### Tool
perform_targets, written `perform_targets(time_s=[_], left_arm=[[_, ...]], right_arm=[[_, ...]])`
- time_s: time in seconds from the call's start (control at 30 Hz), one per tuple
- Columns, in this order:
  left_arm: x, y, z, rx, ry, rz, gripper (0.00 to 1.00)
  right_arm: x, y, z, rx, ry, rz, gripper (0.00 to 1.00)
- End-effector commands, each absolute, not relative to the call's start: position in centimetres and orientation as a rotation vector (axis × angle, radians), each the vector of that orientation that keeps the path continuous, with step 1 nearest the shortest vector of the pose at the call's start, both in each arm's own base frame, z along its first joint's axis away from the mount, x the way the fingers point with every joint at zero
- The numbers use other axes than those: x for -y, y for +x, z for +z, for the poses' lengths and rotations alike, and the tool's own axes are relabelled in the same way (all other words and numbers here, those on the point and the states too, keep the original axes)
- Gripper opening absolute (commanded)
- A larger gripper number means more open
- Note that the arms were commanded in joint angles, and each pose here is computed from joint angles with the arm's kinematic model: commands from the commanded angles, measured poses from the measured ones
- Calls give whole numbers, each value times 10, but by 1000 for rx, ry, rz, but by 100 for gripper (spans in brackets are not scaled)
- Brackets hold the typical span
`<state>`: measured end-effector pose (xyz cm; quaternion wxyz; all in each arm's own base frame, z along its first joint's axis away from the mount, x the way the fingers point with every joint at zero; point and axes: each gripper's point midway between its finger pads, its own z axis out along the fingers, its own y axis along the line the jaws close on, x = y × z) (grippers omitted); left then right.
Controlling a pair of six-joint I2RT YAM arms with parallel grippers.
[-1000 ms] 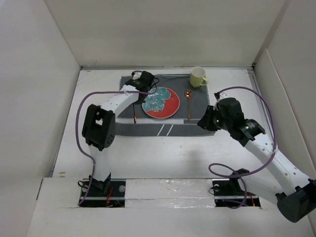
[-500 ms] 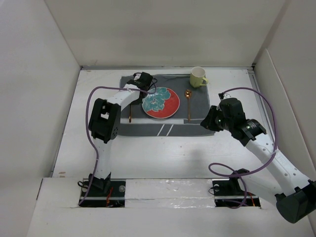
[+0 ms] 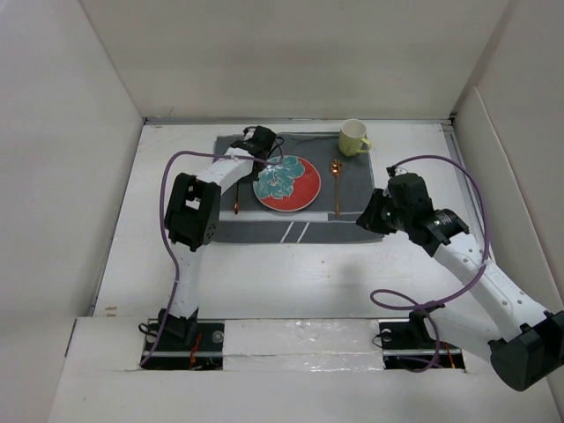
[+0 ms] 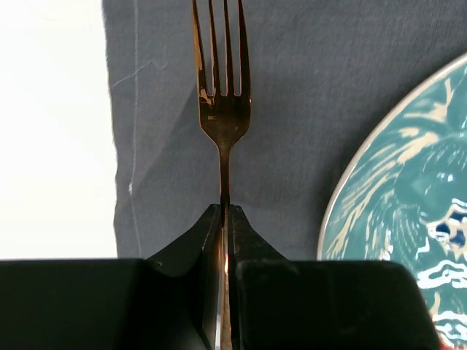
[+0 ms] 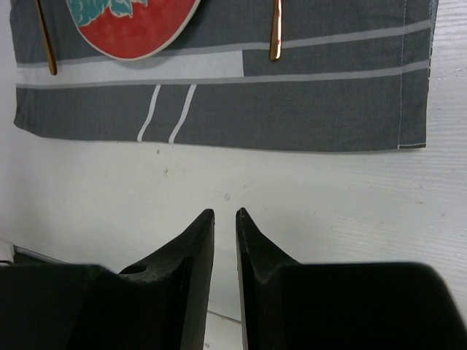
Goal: Set the dinner table for one person
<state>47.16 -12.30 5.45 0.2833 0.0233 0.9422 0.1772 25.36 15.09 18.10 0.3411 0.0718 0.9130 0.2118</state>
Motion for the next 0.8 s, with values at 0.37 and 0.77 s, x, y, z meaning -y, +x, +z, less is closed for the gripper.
perform_targets(time_s=[0.37, 0.77], left_arm=[[114, 469, 51, -2537, 36, 502, 10], [117, 482, 198, -2278, -164, 333, 61]], right_arm=[[-145, 268, 213, -2275, 200, 527, 25], [-158, 283, 251, -2206, 139, 598, 0]])
